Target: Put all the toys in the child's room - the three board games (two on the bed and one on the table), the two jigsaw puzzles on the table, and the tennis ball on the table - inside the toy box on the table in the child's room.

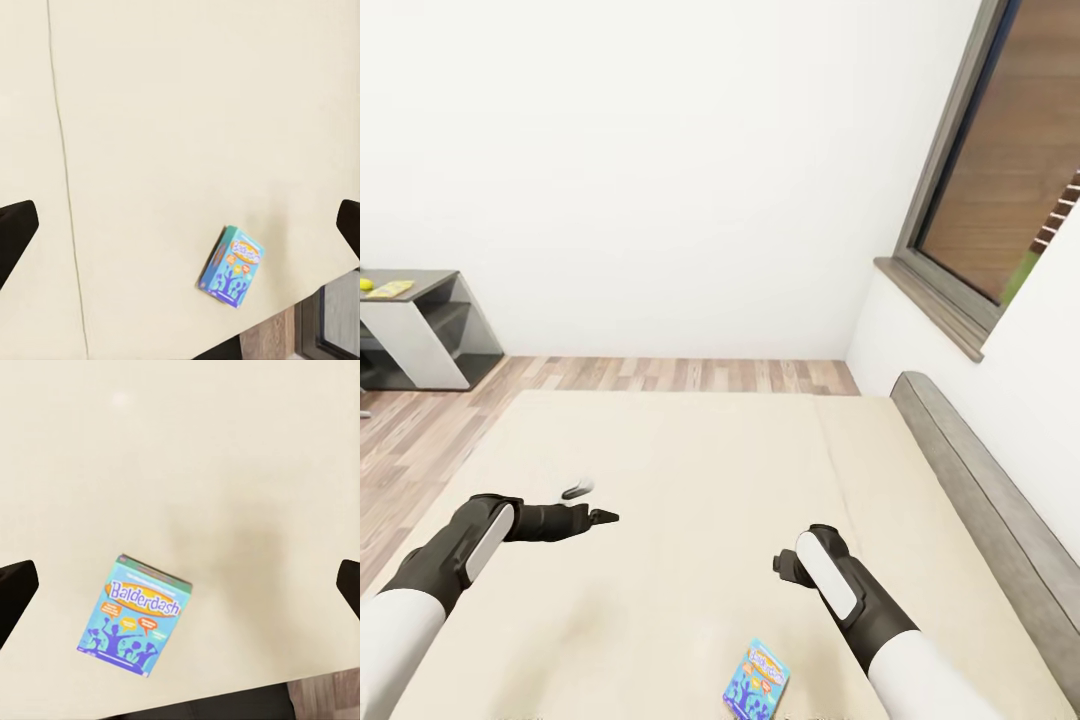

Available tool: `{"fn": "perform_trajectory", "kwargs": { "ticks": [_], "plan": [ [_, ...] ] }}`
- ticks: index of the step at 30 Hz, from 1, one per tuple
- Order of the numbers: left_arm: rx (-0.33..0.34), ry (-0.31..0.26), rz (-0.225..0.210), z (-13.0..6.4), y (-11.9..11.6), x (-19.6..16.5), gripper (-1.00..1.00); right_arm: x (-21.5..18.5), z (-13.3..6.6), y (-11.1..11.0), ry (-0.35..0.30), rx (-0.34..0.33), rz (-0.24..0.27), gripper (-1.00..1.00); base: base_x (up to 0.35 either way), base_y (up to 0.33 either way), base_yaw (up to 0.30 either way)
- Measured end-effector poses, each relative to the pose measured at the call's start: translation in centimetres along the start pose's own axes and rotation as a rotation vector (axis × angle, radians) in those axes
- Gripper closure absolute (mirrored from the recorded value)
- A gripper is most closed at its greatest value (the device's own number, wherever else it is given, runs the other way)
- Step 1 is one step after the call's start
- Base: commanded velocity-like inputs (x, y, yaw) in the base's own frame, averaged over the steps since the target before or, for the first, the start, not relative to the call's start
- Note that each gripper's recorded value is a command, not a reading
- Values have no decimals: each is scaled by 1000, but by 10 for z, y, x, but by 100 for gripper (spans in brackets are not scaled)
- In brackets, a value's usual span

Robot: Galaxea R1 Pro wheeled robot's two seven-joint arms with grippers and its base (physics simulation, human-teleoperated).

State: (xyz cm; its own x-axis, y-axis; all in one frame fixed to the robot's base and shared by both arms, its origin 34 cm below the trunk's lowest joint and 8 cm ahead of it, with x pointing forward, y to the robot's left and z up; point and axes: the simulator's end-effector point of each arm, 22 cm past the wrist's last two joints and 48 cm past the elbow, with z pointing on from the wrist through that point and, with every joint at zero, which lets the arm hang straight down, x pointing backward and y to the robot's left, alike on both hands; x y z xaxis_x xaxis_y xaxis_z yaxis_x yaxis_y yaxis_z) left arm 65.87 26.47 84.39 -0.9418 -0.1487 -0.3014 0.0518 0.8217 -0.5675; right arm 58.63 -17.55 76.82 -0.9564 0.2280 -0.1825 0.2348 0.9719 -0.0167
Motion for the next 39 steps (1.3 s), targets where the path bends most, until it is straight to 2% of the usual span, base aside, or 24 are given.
{"fn": "perform_trajectory", "kwargs": {
  "ticks": [18,39],
  "plan": [
    [4,28,-23,9,9,10,-100,10,12,5,32,-22,5,-100,0,0,0],
    [-2,57,-41,23,18,22,-100,20,27,3,60,-14,2,-100,0,0,0]
  ]
}}
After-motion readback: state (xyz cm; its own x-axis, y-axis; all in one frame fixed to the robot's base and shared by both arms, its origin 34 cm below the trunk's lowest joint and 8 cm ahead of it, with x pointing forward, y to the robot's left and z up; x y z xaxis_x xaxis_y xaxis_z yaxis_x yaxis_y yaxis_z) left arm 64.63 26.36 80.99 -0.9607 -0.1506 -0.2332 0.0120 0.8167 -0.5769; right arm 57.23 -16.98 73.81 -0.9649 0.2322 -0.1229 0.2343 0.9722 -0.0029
